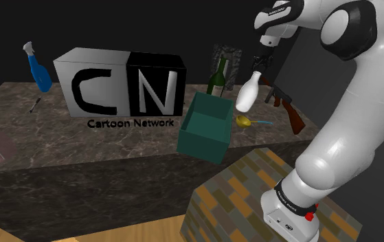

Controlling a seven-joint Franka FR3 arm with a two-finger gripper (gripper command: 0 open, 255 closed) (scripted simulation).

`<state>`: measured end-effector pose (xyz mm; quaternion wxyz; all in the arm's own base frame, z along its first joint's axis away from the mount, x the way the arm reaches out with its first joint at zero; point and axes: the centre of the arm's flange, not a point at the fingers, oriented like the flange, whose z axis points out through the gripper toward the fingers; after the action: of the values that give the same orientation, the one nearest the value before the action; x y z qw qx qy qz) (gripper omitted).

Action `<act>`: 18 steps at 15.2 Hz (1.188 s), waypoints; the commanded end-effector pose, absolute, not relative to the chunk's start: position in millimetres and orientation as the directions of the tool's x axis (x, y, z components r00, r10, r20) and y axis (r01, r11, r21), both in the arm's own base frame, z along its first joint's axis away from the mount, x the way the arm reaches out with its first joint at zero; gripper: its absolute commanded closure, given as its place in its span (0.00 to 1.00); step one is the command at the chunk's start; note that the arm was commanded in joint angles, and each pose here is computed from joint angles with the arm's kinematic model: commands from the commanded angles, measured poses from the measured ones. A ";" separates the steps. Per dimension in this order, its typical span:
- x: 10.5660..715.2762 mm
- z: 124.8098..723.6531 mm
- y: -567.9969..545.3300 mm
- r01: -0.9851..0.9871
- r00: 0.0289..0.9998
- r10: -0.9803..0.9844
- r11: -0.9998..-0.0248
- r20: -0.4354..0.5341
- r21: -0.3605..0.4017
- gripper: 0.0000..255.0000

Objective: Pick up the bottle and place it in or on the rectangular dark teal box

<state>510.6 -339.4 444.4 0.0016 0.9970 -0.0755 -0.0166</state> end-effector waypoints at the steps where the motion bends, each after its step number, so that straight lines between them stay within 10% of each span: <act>1: 510.5 434.2 -340.5 -0.151 0.988 -0.151 -0.989 -0.033 0.006 0.00; 11: 510.0 420.7 -340.6 -0.151 0.988 -0.151 -0.989 -0.033 0.006 0.00; 12: 510.0 420.7 -340.6 -0.151 0.988 -0.151 -0.989 -0.033 0.006 1.00; 18: 510.1 420.5 -340.5 -0.151 0.988 -0.151 -0.989 -0.033 0.006 1.00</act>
<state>510.3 -340.4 421.0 0.0017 0.9970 -0.0754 -0.0160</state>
